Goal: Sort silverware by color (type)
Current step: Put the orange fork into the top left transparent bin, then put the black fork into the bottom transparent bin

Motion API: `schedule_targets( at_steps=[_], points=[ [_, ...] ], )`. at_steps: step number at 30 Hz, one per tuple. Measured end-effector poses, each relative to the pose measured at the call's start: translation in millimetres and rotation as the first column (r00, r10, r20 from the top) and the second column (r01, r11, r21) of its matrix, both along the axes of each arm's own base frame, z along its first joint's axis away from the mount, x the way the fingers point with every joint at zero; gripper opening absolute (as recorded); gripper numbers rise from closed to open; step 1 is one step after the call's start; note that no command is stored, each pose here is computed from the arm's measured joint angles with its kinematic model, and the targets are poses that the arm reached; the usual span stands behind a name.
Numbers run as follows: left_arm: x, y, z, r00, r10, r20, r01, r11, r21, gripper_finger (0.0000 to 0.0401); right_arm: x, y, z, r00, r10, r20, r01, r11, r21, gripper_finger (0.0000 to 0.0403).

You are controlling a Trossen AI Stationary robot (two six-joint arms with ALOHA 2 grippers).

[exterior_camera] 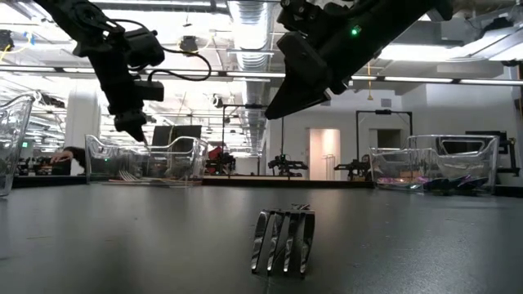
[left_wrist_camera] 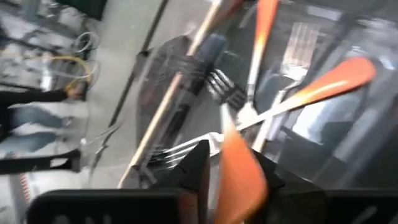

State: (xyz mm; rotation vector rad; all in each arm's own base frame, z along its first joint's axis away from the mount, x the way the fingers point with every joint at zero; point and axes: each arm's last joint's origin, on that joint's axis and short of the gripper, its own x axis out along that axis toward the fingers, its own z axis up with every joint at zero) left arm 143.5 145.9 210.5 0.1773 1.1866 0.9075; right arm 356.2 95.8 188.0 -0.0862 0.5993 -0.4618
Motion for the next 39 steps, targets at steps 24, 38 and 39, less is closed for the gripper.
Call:
schedule_targets(
  at_steps=[24,38,39],
  points=[
    [29.9,-47.0,15.4,0.937,-0.073,0.342,0.093,0.995,-0.042,0.0131,-7.0,1.8,-7.7,0.997,0.003,-0.077,0.003,0.996,0.087,0.0113],
    [59.7,-126.3,-5.1,0.748,-0.257,0.612,0.359,0.932,-0.047,0.011,-30.2,15.1,-39.4,0.979,0.129,-0.159,-0.086,0.963,0.255,0.0113],
    [61.5,-132.0,-5.2,0.725,-0.277,0.631,0.385,0.922,-0.038,0.011,-29.1,16.2,-38.5,0.979,0.141,-0.144,-0.101,0.961,0.257,0.0113]
  ],
)
